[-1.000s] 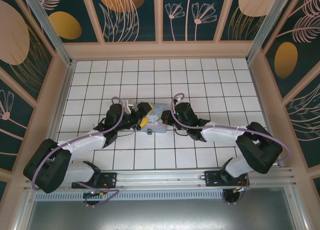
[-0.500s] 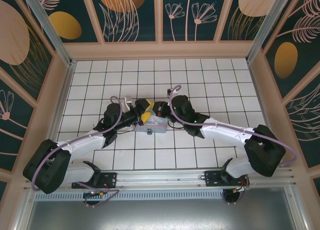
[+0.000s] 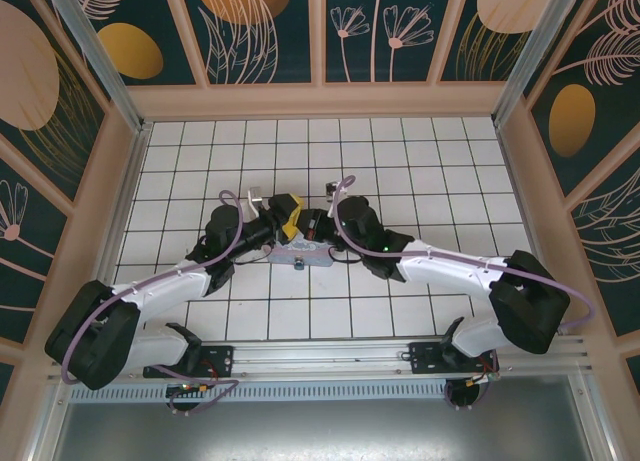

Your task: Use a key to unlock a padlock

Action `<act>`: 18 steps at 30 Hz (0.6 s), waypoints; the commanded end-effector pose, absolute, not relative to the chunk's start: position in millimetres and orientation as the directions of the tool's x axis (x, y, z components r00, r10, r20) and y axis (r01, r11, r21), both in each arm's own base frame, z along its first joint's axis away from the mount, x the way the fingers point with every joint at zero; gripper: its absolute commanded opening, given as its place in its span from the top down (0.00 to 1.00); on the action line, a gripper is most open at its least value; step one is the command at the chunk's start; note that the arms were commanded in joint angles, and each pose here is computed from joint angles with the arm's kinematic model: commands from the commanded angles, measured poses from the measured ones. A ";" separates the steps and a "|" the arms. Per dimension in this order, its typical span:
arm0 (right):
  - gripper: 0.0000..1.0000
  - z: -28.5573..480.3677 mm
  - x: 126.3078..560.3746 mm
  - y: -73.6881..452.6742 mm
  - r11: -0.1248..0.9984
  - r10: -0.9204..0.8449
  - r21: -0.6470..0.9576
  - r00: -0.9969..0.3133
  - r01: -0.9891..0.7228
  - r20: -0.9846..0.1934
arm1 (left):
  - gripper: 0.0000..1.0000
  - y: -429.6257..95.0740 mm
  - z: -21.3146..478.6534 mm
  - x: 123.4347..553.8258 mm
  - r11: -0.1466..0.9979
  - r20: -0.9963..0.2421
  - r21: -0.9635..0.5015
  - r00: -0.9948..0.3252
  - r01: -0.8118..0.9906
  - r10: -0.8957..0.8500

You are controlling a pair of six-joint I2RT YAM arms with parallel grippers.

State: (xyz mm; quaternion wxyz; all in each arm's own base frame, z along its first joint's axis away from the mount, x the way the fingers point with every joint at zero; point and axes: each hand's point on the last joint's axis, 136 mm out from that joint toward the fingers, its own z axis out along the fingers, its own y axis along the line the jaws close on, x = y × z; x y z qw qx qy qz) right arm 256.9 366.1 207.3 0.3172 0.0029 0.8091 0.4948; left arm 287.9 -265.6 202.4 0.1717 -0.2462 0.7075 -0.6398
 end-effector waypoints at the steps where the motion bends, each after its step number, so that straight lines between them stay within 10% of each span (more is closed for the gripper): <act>1: 1.00 232.1 253.8 370.7 0.442 0.346 0.827 -0.785 -0.347 -0.514 | 0.38 -270.1 228.8 292.9 0.002 0.057 -0.997 -0.824 -0.071 -0.564; 18: 1.00 229.8 258.1 342.5 0.488 0.401 0.814 -0.748 -0.314 -0.529 | 0.67 -265.6 224.1 289.3 0.015 0.048 -0.997 -0.817 -0.070 -0.575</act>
